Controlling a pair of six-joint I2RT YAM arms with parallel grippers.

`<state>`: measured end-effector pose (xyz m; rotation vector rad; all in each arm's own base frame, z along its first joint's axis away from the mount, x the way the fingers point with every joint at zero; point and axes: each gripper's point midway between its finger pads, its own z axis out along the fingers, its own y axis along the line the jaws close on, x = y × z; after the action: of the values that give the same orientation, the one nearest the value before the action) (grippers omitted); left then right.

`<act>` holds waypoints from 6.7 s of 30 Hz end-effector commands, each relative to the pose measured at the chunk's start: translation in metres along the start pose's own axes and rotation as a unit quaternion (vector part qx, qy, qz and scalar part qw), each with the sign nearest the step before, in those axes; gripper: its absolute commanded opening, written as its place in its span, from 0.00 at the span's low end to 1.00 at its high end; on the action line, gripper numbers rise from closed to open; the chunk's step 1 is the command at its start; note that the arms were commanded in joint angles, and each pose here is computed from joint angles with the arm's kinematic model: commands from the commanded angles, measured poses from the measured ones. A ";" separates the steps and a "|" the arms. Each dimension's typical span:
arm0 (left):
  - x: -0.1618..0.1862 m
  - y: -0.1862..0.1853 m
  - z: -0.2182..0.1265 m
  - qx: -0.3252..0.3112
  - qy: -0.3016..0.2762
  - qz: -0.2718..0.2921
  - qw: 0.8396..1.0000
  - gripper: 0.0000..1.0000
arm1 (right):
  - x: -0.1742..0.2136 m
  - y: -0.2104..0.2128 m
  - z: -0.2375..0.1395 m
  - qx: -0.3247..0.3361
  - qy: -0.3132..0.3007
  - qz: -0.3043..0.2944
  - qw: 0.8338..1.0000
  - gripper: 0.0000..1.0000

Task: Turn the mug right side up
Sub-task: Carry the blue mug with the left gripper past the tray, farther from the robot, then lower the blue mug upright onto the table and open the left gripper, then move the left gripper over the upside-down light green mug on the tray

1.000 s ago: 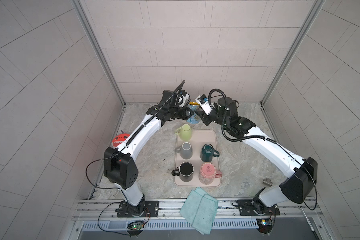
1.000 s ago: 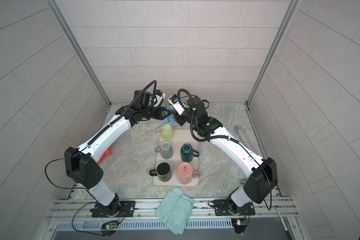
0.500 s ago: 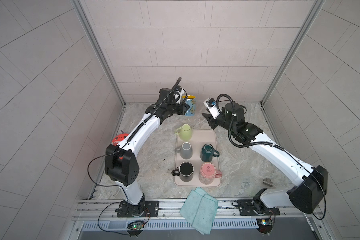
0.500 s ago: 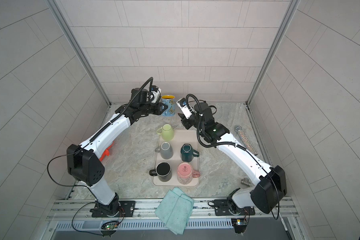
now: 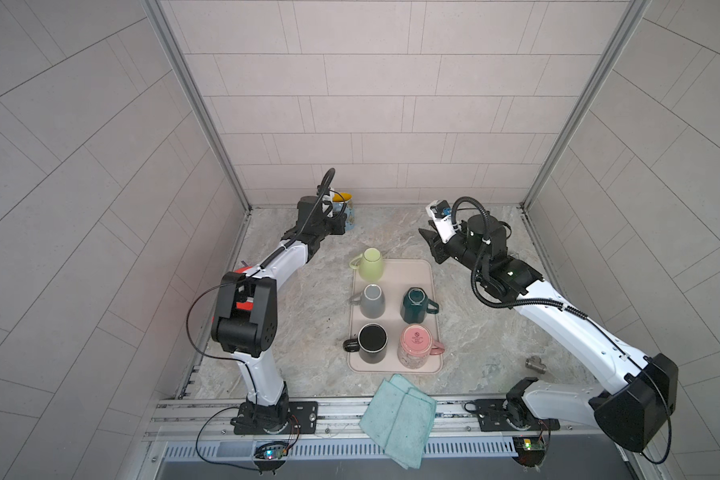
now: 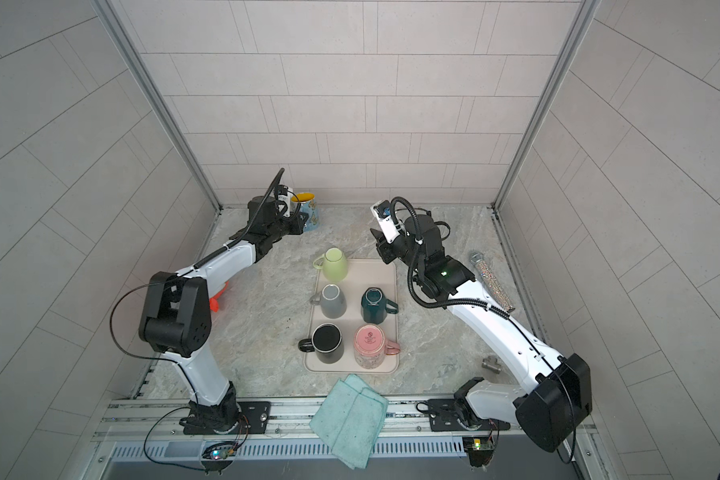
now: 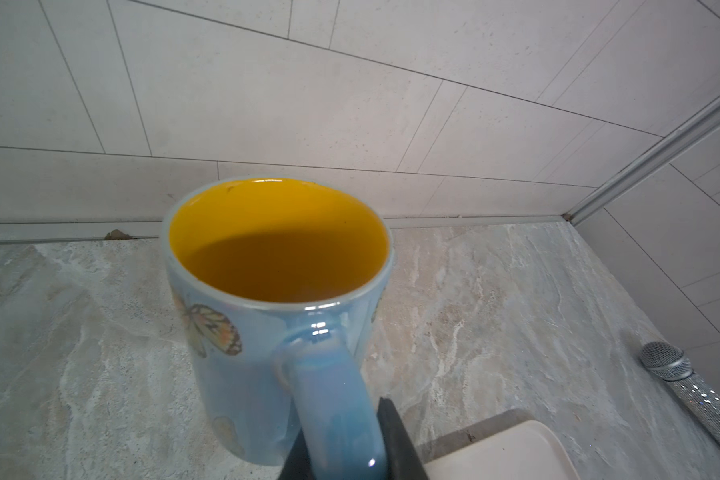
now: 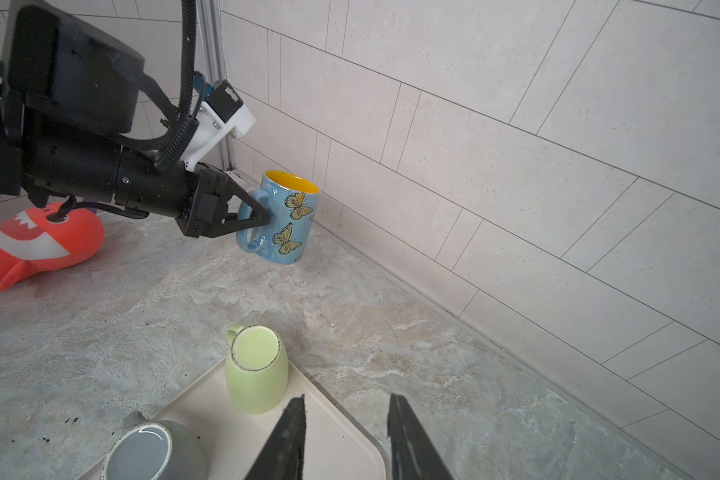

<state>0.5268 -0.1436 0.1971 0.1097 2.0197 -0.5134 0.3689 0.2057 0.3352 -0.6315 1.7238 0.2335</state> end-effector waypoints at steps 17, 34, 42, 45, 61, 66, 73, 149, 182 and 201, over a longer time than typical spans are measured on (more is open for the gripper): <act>-0.016 0.028 0.006 -0.046 -0.128 0.033 0.990 0.00 | -0.004 -0.002 -0.014 0.006 -0.024 0.026 0.999 0.33; 0.004 0.056 0.034 -0.070 -0.142 -0.005 0.987 0.00 | -0.004 -0.003 -0.024 0.010 -0.029 0.029 0.999 0.32; 0.027 0.058 0.039 -0.058 -0.123 -0.013 0.991 0.00 | -0.006 -0.004 -0.025 0.011 -0.032 0.030 0.999 0.32; 0.038 0.056 0.040 -0.049 -0.114 -0.013 0.992 0.00 | -0.006 -0.004 -0.026 0.011 -0.032 0.030 0.999 0.32; 0.066 0.050 0.048 -0.023 -0.055 -0.004 0.998 0.00 | -0.005 -0.004 -0.029 0.011 -0.034 0.035 0.999 0.32; 0.069 0.049 0.046 -0.021 -0.044 -0.008 0.999 0.05 | -0.005 -0.004 -0.030 0.011 -0.036 0.038 0.999 0.32; 0.076 0.047 0.048 -0.016 -0.020 -0.012 1.000 0.20 | -0.004 -0.003 -0.031 0.010 -0.039 0.041 0.998 0.32; 0.087 -0.014 -0.086 0.024 0.156 -0.163 0.974 0.51 | -0.008 0.001 -0.050 -0.001 -0.058 0.078 0.995 0.33; 0.072 -0.040 -0.076 -0.015 0.298 -0.690 0.660 0.43 | -0.015 0.010 -0.056 -0.038 -0.024 0.111 0.993 0.36; 0.132 -0.025 -0.068 -0.119 0.385 -0.711 0.576 0.41 | -0.012 0.010 -0.049 -0.037 -0.010 0.112 0.993 0.37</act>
<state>0.3993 -0.1584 0.1165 -1.8903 2.5958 -1.3174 0.3241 0.1940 0.3501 -0.4919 1.7850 0.4568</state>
